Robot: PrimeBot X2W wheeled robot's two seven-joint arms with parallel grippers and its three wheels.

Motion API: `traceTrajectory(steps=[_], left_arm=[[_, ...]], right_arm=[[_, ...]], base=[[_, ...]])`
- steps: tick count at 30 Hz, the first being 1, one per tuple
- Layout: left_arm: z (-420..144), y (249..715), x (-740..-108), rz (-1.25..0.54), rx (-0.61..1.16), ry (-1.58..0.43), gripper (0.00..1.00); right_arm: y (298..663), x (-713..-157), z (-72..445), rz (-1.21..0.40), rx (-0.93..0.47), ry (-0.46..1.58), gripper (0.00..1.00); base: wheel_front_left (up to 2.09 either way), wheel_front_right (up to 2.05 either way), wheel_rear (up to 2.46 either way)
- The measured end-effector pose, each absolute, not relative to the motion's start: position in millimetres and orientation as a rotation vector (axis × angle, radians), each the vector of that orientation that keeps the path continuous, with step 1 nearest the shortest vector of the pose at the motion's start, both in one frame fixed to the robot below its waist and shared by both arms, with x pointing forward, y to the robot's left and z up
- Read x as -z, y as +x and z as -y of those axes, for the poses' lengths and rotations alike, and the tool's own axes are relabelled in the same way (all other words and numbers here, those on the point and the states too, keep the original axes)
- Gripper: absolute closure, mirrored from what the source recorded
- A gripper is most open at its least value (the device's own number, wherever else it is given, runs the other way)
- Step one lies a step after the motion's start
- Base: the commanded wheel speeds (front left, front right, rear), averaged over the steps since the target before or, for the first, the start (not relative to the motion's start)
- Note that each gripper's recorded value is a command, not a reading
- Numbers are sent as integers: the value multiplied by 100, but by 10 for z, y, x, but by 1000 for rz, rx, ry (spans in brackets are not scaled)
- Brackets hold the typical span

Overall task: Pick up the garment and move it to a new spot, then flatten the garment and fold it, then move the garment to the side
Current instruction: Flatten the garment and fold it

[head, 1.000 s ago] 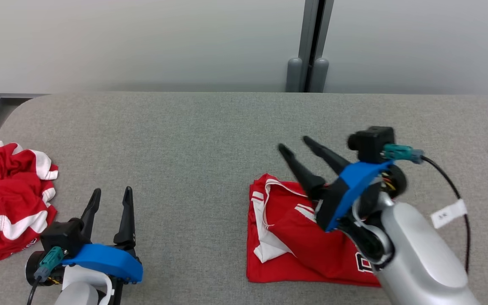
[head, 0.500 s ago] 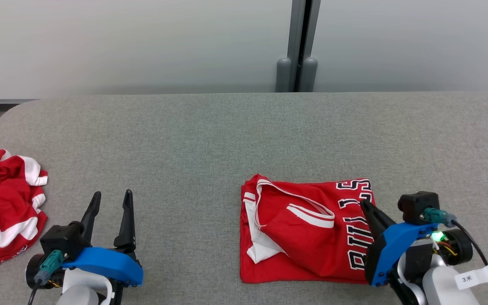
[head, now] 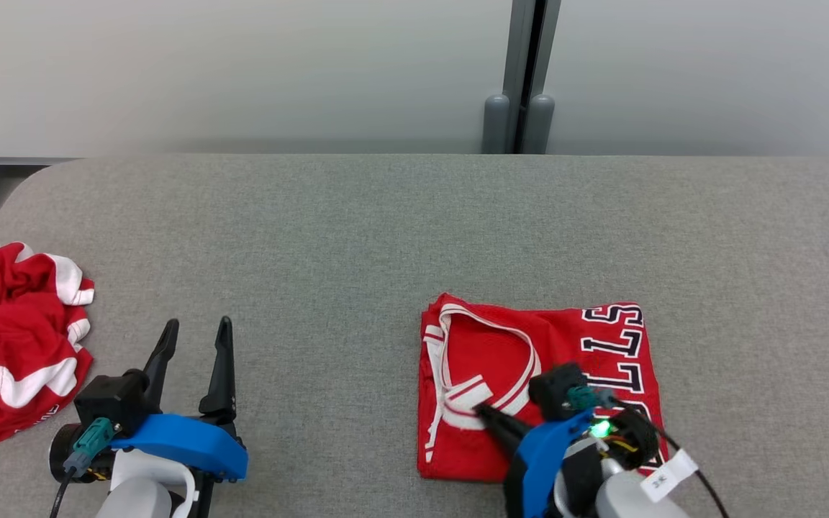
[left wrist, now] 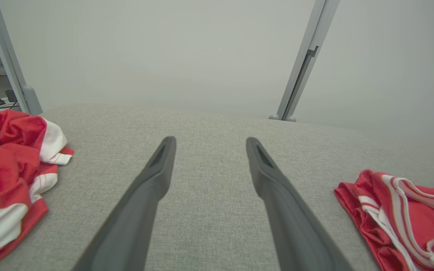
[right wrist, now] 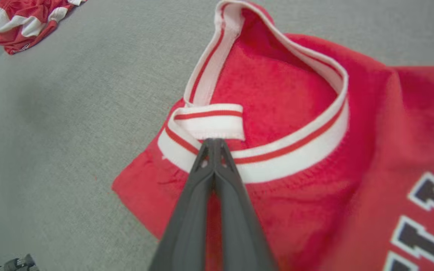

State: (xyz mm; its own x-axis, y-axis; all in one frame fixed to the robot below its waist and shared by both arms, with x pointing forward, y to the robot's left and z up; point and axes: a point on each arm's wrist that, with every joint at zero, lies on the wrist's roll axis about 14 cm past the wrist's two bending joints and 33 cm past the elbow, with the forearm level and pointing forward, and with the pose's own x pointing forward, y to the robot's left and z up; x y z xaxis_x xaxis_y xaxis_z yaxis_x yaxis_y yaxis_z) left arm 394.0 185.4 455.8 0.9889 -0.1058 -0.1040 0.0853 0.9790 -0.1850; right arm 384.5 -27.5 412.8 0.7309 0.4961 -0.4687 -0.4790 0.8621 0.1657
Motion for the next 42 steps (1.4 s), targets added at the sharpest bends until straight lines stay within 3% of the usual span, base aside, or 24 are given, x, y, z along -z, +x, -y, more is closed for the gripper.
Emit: traceTrajectory(steps=[5, 11, 17, 23, 32, 42], left_arm=[[-1911, 3916, -4544, -118, 80, -183, 0], [-1945, 3931, -4557, -113, 70, -181, 0], [-1887, 3962, -4589, -105, 85, -182, 0], [-1843, 3959, -4612, -100, 99, -180, 0], [-1895, 3928, -4595, -105, 87, -180, 0], [-1974, 3921, -4550, -117, 64, -180, 0]], right_arm=[[3539, -4081, -223, -575, -706, 80, 100], [3369, -4270, -552, -572, -812, 207, 100], [3757, -4605, -377, -451, -736, 243, 100], [4086, -4463, 135, -552, -609, 14, 100], [3996, -4050, 247, -734, -616, -181, 100], [3574, -3911, -296, -771, -793, -134, 100]], base=[[0, 0, 0], [0, 0, 0], [0, 0, 0], [0, 0, 0], [0, 0, 0], [0, 0, 0]])
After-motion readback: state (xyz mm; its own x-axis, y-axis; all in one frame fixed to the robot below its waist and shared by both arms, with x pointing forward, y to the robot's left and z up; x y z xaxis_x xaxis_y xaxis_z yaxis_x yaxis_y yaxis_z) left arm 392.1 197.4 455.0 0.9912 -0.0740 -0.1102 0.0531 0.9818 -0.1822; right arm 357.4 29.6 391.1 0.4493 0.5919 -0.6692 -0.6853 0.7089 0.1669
